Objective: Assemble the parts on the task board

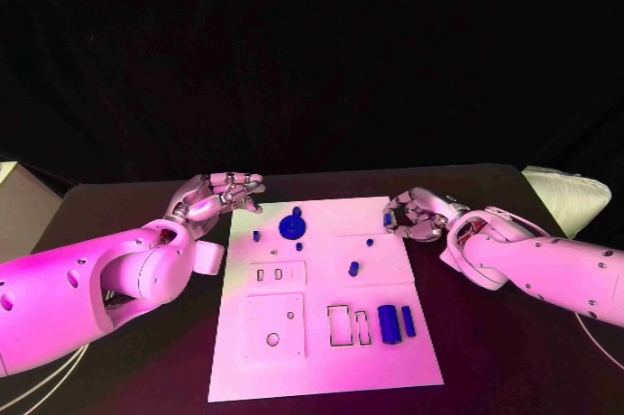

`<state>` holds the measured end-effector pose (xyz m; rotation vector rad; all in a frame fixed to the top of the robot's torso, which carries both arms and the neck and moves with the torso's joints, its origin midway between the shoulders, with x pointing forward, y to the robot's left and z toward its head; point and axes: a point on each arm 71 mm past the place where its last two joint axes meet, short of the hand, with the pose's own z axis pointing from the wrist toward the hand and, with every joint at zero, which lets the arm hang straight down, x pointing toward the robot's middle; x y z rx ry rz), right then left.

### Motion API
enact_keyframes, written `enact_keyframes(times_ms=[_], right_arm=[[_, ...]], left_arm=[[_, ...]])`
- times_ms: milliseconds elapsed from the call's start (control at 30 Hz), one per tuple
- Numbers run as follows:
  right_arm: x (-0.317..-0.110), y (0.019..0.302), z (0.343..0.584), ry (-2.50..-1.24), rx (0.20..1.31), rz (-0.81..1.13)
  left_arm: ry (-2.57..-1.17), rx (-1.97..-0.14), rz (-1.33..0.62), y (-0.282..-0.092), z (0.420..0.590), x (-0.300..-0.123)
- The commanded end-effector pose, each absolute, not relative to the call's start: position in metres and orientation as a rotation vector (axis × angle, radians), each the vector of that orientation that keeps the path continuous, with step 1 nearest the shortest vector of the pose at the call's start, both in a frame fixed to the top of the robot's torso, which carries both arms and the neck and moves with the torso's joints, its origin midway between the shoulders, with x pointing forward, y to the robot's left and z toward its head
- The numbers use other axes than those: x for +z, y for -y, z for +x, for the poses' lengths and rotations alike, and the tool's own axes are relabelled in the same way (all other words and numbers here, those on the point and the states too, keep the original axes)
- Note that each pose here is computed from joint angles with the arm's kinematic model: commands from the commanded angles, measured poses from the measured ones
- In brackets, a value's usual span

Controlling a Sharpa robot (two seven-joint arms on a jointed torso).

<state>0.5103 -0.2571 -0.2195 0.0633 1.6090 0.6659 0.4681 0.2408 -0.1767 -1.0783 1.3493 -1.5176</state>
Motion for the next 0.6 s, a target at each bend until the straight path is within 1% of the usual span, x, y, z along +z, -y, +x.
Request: enact_keyframes(times_ms=[33,600], right_arm=[[-0.2204,0.2559,0.5101,-1.613,0.663,0.049],[-0.2176,0.2526,0.5093,-1.574,0.666,0.055]], left_arm=[[-1.355,-1.540,-1.074,-0.2387,0.4675,-0.1760],[-1.358,-1.539,-1.075,-0.2388,0.4673,-0.1761]])
